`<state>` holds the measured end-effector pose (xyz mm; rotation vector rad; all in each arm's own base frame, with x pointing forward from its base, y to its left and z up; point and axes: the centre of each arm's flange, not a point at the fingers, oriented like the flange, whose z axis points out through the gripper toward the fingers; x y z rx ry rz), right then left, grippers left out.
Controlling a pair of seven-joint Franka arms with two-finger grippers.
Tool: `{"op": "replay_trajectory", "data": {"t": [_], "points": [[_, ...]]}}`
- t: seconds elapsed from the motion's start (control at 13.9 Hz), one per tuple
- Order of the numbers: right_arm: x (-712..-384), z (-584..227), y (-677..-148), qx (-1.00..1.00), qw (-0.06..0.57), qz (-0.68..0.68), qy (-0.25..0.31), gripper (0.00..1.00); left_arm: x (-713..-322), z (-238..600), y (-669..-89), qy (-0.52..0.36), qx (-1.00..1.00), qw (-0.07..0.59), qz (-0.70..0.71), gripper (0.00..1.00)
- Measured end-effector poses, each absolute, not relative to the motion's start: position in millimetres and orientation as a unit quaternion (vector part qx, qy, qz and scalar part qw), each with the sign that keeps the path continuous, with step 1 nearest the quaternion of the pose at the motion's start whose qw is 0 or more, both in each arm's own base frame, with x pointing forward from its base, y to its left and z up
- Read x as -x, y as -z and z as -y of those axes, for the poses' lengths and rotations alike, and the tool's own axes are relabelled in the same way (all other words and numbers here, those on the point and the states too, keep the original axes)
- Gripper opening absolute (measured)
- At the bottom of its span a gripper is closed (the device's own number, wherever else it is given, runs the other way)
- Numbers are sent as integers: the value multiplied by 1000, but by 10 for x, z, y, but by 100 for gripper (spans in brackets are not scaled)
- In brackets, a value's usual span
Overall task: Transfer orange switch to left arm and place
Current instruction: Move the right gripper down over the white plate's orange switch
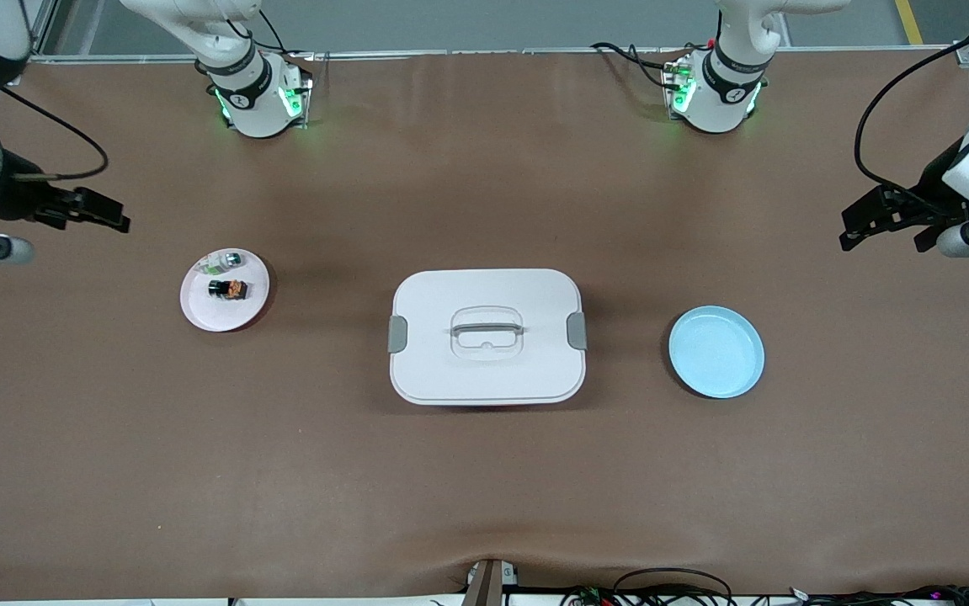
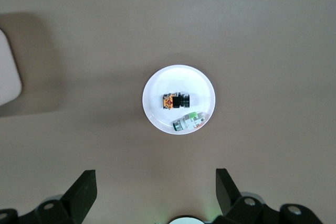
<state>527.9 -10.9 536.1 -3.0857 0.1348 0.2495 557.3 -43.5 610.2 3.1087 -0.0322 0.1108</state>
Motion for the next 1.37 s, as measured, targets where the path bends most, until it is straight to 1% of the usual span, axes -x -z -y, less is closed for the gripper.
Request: {"op": "replay_trajectory", "data": {"t": [0.29,0.5,0.94,1.15,1.37], "points": [[-5129,16,-4583,995,6,-46,-92,100,-5532,651,-6112,-29,-999,15,30,100],[-5035,17,-4157,993,2,-85,-82,100,-5507,823,-6114,-28,-998,15,46,100],[-4867,39,-3661,993,-11,-86,-76,100,-5510,795,-6114,-28,-999,15,43,100],[-4752,45,-3281,994,-11,-85,-69,100,-5515,765,-6115,-28,-999,15,40,100],[-4733,51,-2946,994,-10,-85,-65,100,-5520,728,-6118,-29,-999,15,37,100]]}}
